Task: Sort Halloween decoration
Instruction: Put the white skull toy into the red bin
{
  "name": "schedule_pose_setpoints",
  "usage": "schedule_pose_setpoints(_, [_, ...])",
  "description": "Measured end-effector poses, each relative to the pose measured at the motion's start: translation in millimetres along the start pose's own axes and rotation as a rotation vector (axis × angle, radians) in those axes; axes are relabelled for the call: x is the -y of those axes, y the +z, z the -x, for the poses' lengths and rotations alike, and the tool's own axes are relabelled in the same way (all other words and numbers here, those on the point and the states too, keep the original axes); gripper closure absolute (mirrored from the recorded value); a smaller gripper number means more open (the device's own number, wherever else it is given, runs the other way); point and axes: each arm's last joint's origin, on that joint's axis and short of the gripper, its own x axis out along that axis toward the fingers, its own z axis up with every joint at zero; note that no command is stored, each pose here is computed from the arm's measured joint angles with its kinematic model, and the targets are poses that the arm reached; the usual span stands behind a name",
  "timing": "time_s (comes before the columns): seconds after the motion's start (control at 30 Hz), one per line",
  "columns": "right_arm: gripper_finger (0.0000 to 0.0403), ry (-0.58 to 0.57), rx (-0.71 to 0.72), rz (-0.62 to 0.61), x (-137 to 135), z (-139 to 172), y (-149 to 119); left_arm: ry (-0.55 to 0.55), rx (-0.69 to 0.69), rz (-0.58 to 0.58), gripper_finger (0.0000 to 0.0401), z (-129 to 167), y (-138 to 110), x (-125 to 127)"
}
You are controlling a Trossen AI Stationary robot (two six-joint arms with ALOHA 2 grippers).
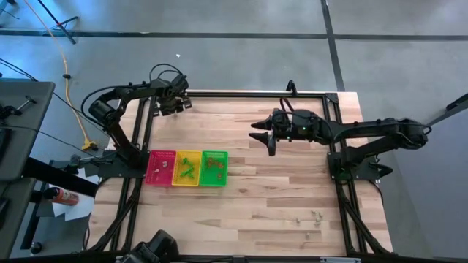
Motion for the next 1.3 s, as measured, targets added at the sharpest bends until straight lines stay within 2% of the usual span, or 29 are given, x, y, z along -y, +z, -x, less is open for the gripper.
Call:
schedule_pose_setpoints(0.33, [0.0208, 0.006, -0.008, -0.008, 6, 0, 1, -0.016, -0.021, 0.008, 0.0261, 0, -1, 1])
schedule_pose_setpoints(0.6, [0.0208, 0.002, -0.007, -0.006, 7, 0, 1, -0.019, -0.021, -0.044, 0.0261, -1, -1, 1])
schedule_pose_setpoints(1.3, [0.0208, 0.000, -0.007, -0.009, 8, 0, 1, 0.057, 0.013, -0.147, 0.0261, -11, -18, 16])
